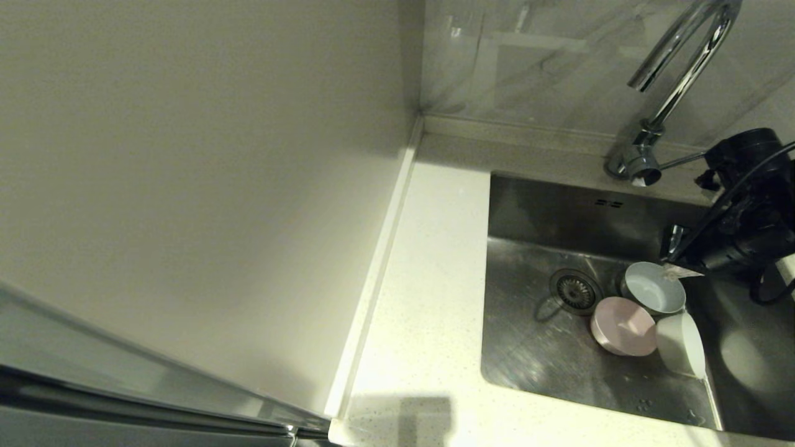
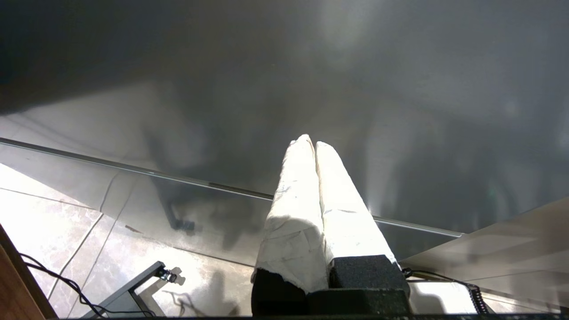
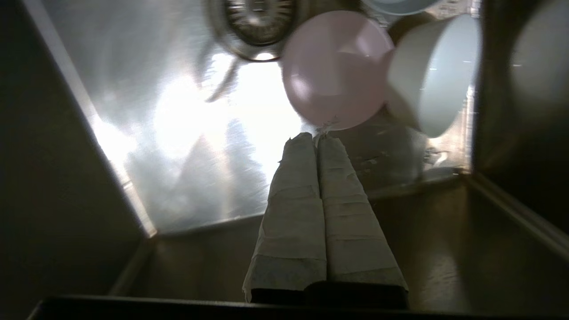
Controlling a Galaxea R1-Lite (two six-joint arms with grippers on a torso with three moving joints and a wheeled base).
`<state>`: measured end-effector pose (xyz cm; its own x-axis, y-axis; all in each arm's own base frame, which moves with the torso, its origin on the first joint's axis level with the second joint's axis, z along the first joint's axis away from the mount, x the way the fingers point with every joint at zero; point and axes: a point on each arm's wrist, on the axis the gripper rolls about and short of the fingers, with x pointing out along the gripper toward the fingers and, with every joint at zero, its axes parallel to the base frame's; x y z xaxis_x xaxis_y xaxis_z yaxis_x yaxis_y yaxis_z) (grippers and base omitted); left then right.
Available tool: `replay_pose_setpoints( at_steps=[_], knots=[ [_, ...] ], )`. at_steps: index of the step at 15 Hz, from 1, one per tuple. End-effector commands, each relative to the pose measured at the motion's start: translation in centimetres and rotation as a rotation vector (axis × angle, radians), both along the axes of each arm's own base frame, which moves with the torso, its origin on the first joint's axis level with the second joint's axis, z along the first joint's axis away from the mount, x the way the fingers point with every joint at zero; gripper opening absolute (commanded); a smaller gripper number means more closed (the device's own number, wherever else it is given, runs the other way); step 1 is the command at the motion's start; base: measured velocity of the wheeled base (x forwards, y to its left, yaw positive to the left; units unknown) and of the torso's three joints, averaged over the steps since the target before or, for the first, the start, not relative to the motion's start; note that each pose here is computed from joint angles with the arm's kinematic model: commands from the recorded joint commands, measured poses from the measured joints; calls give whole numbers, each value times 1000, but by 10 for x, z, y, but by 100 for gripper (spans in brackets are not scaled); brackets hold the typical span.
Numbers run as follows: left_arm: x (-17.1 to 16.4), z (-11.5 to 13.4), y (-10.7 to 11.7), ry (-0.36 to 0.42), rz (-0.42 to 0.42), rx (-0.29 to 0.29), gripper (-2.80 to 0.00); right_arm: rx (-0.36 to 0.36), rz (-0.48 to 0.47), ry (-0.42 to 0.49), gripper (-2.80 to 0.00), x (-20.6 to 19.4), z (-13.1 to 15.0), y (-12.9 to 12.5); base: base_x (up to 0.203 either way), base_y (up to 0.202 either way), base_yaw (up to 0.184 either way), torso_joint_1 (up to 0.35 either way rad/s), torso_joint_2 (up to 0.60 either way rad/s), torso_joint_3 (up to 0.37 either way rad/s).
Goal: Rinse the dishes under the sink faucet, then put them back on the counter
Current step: Put a bowl back to the table from the sink
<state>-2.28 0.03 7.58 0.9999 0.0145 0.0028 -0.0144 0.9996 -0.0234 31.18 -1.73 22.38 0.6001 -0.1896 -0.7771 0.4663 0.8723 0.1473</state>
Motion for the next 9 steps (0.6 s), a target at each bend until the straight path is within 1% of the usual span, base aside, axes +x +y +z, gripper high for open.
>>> replay_pose_setpoints(
  at_steps=[1, 2, 3, 6, 9],
  knots=[
    [0, 0, 0, -4, 1, -1, -280, -12, -19, 69, -280, 15, -21, -3, 0, 0, 0, 0, 0, 0],
    [0, 0, 0, -5, 0, -1, -280, -16, -24, 76, -280, 17, -24, -4, 0, 0, 0, 0, 0, 0],
    [0, 0, 0, -3, 0, 0, -280, -30, -32, 81, 0, 19, -26, -4, 0, 0, 0, 0, 0, 0],
    [0, 0, 0, -3, 1, -1, -280, -37, -28, 53, 0, 28, -28, -4, 0, 0, 0, 0, 0, 0],
    [0, 0, 0, -3, -1, -1, -280, -43, -20, 73, 0, 40, -44, -5, 0, 0, 0, 0, 0, 0]
  ],
)
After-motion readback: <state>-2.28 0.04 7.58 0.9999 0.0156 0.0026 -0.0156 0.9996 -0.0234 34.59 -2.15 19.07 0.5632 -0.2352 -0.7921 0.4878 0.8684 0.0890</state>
